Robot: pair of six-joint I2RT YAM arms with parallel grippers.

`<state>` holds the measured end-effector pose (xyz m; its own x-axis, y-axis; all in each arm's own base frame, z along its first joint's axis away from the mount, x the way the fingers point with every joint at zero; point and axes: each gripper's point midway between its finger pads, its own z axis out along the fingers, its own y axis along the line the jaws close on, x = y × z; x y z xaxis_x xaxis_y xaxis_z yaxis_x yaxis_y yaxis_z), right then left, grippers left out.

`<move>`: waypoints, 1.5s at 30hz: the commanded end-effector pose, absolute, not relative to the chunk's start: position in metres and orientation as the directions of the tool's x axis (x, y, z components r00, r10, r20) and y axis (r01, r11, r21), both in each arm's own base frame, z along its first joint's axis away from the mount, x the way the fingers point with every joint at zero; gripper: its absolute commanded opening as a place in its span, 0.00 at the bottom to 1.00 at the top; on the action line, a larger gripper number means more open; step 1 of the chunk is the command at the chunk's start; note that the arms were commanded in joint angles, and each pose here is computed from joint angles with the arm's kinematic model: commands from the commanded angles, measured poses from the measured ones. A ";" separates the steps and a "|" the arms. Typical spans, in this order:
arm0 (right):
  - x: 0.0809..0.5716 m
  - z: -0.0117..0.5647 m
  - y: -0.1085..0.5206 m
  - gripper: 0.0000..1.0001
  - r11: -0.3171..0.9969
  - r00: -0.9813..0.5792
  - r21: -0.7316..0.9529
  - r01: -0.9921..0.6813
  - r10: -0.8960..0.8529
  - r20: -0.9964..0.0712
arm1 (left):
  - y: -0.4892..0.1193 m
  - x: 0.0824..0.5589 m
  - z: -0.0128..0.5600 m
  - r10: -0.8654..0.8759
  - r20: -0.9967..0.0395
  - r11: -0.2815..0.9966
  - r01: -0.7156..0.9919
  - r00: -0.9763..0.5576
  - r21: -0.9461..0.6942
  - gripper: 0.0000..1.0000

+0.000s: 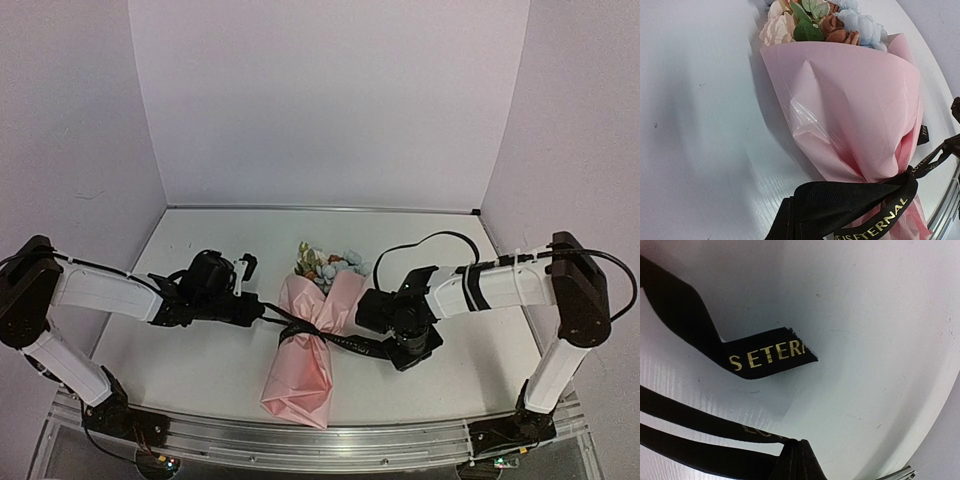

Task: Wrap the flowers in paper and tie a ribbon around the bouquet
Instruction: Tie the half-tied ribbon around the folded bouquet.

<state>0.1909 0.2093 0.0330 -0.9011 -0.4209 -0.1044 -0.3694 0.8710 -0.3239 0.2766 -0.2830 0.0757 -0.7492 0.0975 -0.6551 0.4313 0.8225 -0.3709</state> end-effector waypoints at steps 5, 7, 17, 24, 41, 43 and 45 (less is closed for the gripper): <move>0.186 0.032 0.153 0.00 0.825 -0.928 -0.463 -0.324 -0.372 -0.013 | -0.259 0.289 0.067 -0.019 -0.612 0.834 0.325 -0.791 -0.446 0.00; 0.186 0.033 0.149 0.00 0.825 -0.931 -0.468 -0.316 -0.365 -0.014 | -0.256 0.290 0.062 -0.028 -0.594 0.836 0.307 -0.804 -0.455 0.00; 0.187 0.033 0.120 0.00 0.844 -0.959 -0.477 -0.245 -0.283 -0.008 | -0.236 0.295 0.052 -0.083 -0.537 0.833 0.238 -0.839 -0.500 0.00; 0.192 0.036 0.116 0.00 0.866 -0.969 -0.453 -0.212 -0.247 -0.018 | -0.247 0.297 0.059 -0.060 -0.535 0.798 0.281 -0.843 -0.533 0.00; 0.220 0.070 0.183 0.00 0.925 -0.943 -0.240 -0.295 -0.322 -0.080 | -0.295 0.281 0.110 0.037 -0.658 0.705 0.486 -0.752 -0.517 0.31; 0.220 0.072 0.187 0.00 0.930 -0.944 -0.217 -0.297 -0.319 -0.079 | -0.296 0.276 0.116 0.053 -0.683 0.703 0.512 -0.729 -0.493 0.44; 0.218 0.075 0.191 0.00 0.933 -0.944 -0.197 -0.301 -0.320 -0.075 | -0.299 0.268 0.120 0.077 -0.703 0.693 0.545 -0.707 -0.473 0.51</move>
